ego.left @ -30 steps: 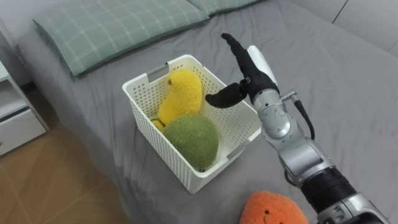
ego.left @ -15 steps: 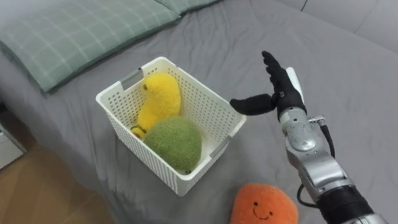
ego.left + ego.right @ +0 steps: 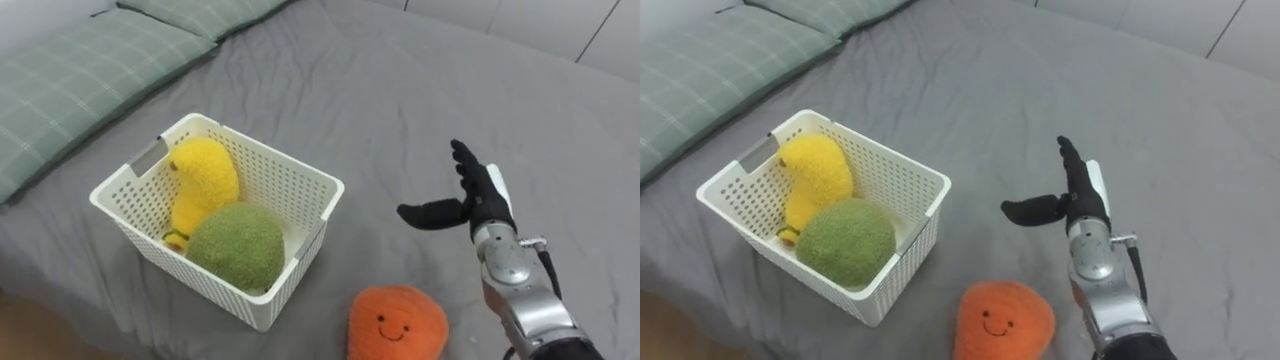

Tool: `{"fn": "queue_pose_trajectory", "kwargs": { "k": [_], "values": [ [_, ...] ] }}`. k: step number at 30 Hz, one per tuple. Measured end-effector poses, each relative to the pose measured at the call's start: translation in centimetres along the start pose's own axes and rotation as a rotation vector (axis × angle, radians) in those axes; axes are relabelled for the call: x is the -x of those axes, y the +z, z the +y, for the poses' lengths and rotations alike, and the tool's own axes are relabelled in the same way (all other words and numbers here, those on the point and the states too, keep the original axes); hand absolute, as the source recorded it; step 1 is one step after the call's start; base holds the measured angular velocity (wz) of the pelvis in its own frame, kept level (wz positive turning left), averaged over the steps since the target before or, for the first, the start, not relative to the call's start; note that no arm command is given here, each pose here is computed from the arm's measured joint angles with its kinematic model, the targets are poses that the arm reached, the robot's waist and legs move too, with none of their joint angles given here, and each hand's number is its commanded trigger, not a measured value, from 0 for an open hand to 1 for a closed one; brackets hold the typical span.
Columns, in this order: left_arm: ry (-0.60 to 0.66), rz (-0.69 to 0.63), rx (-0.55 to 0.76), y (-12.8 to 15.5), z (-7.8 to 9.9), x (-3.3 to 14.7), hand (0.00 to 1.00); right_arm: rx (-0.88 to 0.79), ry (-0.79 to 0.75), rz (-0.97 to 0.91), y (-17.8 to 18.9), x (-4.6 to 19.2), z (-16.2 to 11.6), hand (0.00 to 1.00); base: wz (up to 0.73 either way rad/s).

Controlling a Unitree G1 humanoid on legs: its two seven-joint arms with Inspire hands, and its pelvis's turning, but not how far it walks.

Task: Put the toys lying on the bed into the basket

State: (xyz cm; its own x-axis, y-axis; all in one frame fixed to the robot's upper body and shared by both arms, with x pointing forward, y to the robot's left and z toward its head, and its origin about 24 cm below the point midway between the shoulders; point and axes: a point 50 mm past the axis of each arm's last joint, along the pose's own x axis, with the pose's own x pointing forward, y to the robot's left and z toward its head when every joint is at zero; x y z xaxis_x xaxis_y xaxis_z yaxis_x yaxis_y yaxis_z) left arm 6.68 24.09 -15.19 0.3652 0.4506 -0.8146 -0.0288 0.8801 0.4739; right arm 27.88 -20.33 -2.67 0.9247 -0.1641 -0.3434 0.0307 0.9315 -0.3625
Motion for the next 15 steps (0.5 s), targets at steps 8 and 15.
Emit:
{"fn": "queue_pose_trajectory", "kwargs": {
  "k": [8, 15],
  "values": [
    [-0.003, -0.014, 0.003, 0.2, -0.1, 0.0, 0.00, 0.055, 0.061, 0.099, -3.1, 0.9, 0.4, 0.00, 0.00],
    [-0.011, -0.043, 0.005, 1.0, -0.4, 0.0, 0.00, 0.249, 0.142, 0.143, -5.3, 2.1, 1.6, 0.00, 0.00]
  ]
}}
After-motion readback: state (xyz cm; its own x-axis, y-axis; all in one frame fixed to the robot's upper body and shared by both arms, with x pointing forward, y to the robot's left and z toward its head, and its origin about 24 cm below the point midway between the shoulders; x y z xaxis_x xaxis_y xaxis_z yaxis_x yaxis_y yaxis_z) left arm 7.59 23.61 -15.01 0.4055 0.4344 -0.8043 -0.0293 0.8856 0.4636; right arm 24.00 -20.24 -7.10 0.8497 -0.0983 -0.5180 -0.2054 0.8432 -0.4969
